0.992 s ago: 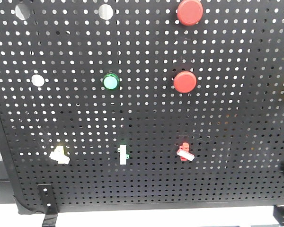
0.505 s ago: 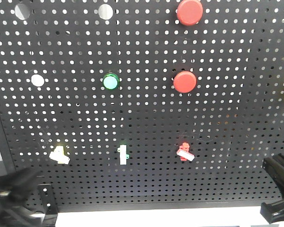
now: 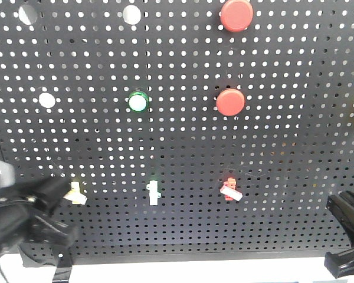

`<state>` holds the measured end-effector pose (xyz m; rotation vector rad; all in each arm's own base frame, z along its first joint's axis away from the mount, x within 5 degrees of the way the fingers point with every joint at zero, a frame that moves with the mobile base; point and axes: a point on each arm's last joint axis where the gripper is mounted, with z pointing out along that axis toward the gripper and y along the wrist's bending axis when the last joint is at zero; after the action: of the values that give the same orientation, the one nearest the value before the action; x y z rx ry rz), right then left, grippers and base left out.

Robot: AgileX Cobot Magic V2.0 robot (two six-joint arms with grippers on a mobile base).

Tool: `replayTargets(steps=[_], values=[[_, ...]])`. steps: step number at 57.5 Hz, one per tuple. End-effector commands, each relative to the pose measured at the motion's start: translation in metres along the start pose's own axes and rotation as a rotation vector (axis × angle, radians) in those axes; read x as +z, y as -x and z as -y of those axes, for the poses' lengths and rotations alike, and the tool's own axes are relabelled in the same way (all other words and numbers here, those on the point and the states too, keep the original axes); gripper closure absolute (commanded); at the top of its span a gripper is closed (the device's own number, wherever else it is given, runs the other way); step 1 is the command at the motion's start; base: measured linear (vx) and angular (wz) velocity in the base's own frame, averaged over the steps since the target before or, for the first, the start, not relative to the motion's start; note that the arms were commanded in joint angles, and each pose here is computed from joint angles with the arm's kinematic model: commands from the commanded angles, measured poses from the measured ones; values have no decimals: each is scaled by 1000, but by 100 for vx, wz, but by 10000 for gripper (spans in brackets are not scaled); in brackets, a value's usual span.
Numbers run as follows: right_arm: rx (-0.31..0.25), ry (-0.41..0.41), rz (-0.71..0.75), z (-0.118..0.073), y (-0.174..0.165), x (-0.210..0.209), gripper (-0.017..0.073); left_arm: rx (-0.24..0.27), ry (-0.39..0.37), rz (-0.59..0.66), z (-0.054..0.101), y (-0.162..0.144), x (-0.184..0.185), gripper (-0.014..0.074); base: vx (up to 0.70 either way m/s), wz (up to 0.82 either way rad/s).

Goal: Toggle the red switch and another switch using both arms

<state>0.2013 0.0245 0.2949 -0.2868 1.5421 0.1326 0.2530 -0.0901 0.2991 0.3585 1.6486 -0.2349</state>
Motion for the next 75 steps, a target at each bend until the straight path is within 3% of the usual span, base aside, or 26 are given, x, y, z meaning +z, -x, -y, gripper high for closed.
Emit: replayTargets(steps=[1,15,32,46,51,75], values=[[-3,19,119,0,20,0,566,-17,-2,129,0,22,0,591,0,0],[-3,19,119,0,20,0,566,-19,-4,118,0,17,6,591,0,0],[-3,18,118,0,20,0,566,-6,1,266,0,34,-2,591,0,0],[-3,18,118,0,20,0,566,-59,84,136,-8,13,11,591,0,0],[-3,17,115,0,20,0,566,-43,84,86,-8,7,14,591,0,0],[-2,0,77,2,16,1,566,-56,51,-99,-3,-2,5,591,0,0]])
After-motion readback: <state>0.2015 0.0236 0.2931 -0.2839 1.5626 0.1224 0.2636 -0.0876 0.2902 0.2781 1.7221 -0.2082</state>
